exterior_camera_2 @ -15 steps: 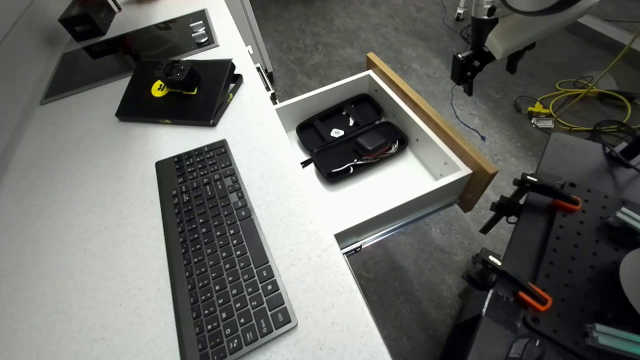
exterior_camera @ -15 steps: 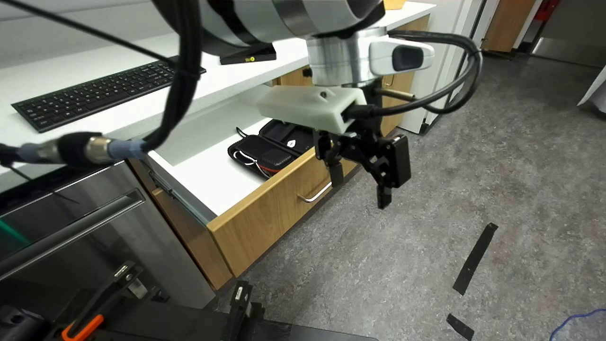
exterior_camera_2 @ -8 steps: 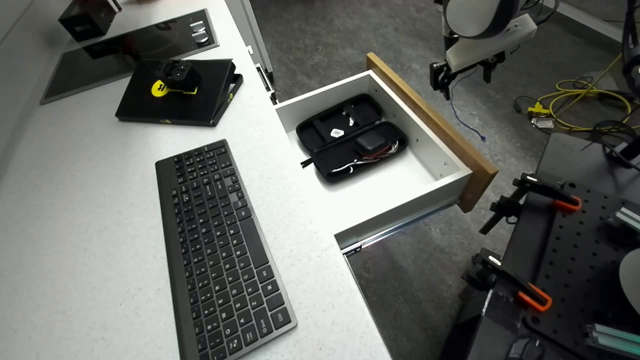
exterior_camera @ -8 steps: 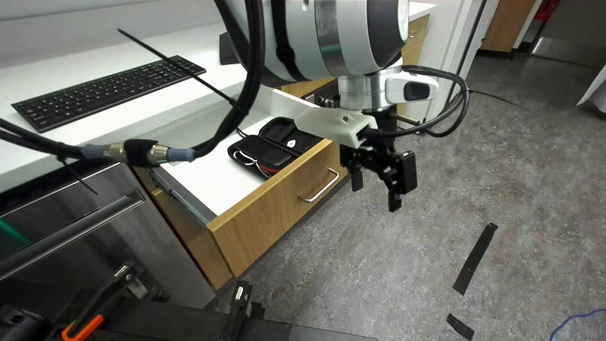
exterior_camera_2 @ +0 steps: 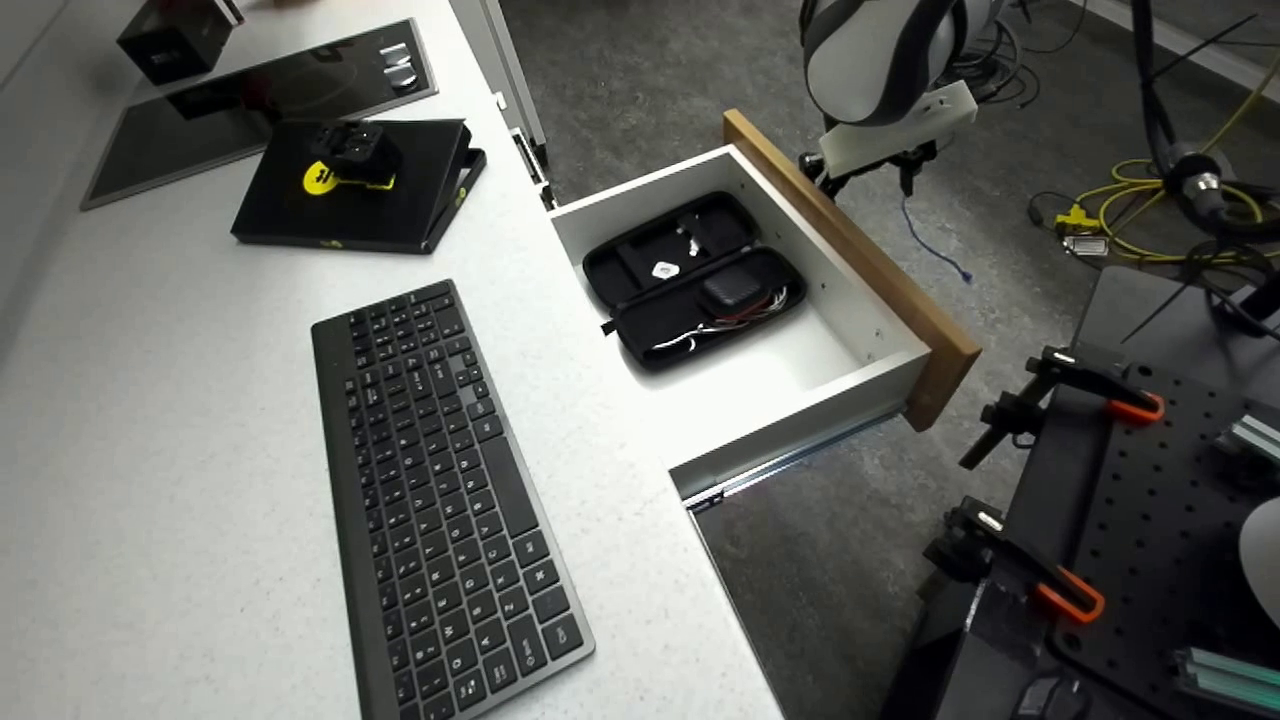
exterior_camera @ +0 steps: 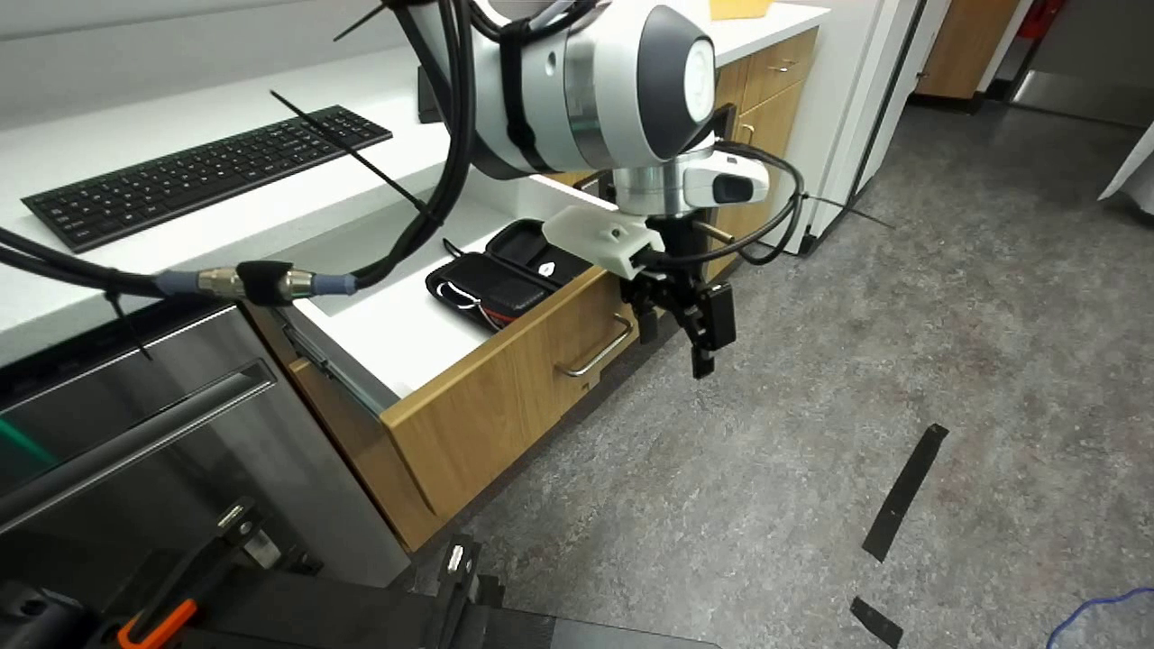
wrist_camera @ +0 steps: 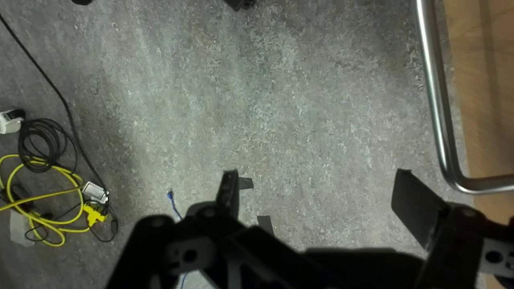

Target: Close the drawer

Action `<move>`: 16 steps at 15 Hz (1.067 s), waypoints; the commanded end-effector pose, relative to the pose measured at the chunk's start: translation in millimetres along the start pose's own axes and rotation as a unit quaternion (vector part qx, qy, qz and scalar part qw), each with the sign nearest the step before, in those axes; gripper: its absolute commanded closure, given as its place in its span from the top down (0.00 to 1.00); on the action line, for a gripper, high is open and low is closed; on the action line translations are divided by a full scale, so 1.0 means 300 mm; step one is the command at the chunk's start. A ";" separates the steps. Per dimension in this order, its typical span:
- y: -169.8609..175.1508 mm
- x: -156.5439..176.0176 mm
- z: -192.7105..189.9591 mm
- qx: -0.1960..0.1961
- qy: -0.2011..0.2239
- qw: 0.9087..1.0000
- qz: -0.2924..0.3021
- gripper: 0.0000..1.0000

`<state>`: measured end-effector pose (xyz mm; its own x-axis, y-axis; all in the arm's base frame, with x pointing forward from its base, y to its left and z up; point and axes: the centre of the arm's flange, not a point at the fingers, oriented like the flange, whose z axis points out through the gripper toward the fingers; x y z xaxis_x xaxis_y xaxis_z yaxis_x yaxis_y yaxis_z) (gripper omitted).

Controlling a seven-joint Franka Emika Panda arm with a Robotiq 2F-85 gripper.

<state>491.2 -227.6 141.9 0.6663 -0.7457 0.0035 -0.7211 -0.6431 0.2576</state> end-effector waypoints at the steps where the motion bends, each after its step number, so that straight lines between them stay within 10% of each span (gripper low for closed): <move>1: -0.168 -0.045 -0.020 0.046 -0.019 0.998 -0.039 1.00; 16: -0.936 -0.377 -0.226 0.091 -0.053 0.975 -0.196 1.00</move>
<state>610.3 26.7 131.8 0.8754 -0.4617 -0.1434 -0.4582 -0.8869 0.0586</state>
